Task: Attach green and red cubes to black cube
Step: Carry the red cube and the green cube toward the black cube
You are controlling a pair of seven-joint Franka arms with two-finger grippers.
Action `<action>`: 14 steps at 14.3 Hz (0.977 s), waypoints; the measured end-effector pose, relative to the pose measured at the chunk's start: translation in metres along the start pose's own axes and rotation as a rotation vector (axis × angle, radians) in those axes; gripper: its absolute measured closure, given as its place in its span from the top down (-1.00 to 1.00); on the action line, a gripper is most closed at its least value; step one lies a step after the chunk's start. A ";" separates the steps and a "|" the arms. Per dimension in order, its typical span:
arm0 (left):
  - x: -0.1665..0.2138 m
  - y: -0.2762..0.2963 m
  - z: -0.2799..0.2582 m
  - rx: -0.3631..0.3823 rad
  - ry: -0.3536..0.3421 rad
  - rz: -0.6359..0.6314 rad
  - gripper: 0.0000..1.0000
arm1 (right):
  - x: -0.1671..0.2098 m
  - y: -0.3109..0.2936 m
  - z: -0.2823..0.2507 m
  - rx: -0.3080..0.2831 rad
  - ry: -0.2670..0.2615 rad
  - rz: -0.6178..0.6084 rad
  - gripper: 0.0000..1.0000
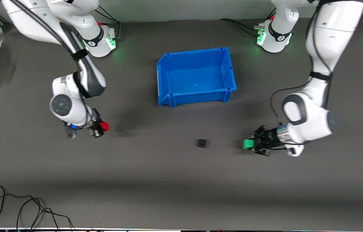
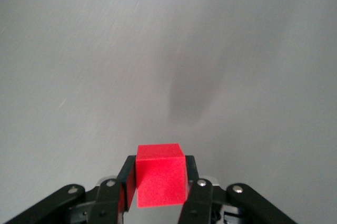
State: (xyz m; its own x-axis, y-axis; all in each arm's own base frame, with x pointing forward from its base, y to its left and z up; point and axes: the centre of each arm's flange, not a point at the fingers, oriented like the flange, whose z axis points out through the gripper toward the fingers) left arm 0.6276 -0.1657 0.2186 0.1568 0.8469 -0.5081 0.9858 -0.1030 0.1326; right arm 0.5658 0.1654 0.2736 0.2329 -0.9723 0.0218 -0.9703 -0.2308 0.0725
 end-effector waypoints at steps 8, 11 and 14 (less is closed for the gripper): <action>-0.093 0.007 0.093 -0.052 0.029 -0.063 -0.27 | -0.174 -0.067 0.020 0.055 -0.088 0.232 -0.19; -0.104 -0.001 0.111 -0.038 0.033 -0.066 -0.27 | -0.207 -0.086 0.032 0.061 -0.128 0.264 -0.19; -0.111 -0.007 0.120 -0.025 0.034 -0.079 -0.27 | -0.246 -0.099 0.056 0.062 -0.160 0.267 -0.19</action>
State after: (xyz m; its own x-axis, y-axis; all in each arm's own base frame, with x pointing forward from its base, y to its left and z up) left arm 0.6109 -0.3213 0.1715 0.0760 0.8689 -0.4892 0.9931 -0.0221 0.1150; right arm 0.6014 0.4250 0.2057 -0.0394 -0.9913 -0.1252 -0.9990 0.0366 0.0242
